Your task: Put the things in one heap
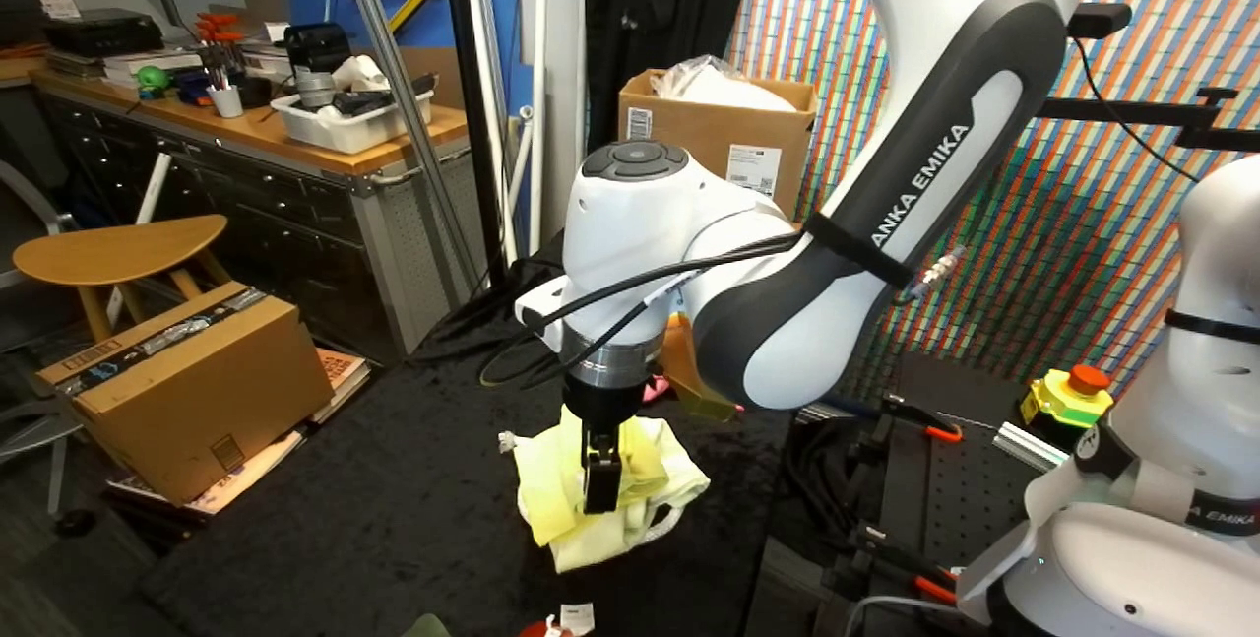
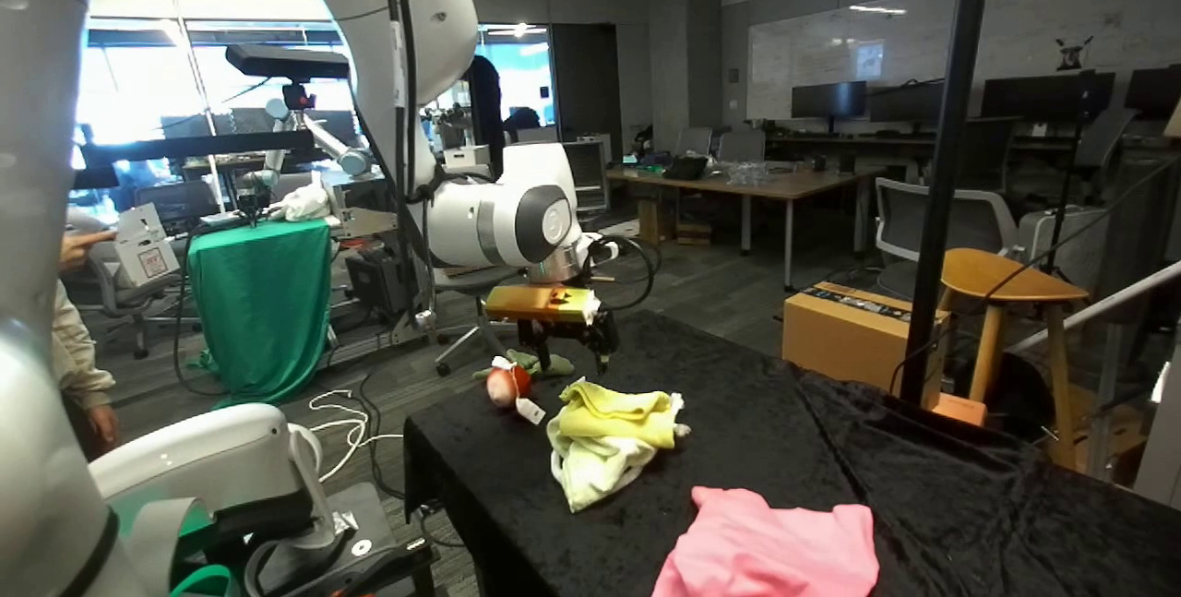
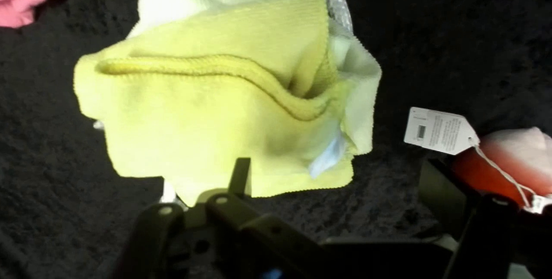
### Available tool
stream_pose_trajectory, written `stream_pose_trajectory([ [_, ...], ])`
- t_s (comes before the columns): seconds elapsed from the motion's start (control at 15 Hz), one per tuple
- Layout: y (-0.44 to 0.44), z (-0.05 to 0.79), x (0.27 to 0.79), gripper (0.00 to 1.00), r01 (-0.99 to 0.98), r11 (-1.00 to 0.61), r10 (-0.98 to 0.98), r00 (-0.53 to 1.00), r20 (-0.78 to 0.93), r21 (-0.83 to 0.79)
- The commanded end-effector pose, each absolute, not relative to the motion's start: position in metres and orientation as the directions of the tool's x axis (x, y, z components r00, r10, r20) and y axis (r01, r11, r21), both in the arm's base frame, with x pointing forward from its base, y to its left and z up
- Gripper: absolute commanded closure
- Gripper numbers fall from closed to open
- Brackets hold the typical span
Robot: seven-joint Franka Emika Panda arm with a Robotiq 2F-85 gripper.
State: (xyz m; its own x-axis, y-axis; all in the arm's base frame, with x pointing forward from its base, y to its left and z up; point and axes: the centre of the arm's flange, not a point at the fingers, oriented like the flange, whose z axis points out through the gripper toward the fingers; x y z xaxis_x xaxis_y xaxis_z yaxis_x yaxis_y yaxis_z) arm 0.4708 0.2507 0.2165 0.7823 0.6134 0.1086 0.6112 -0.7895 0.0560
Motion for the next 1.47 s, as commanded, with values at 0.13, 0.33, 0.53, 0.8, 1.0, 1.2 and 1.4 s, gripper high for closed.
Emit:
stream_pose_trajectory([
  [0.13, 0.31, 0.227, 0.464, 0.0, 0.702, -0.709, 0.705, 0.707, 0.063, 0.064],
  [0.33, 0.348, 0.223, 0.459, 0.0, 0.733, -0.678, 0.735, 0.674, 0.069, 0.055],
  [0.53, 0.377, 0.216, 0.458, 0.0, 0.745, -0.668, 0.743, 0.666, 0.07, 0.002],
  [0.8, 0.404, 0.201, 0.46, 0.0, 0.719, -0.689, 0.718, 0.695, 0.047, -0.092],
  [1.0, 0.416, 0.191, 0.457, 0.0, 0.686, -0.711, 0.694, 0.72, -0.001, -0.155],
  [1.2, 0.422, 0.179, 0.459, 0.0, 0.661, -0.727, 0.677, 0.735, -0.038, -0.185],
  [1.4, 0.423, 0.169, 0.462, 0.0, 0.66, -0.729, 0.678, 0.733, -0.058, -0.181],
])
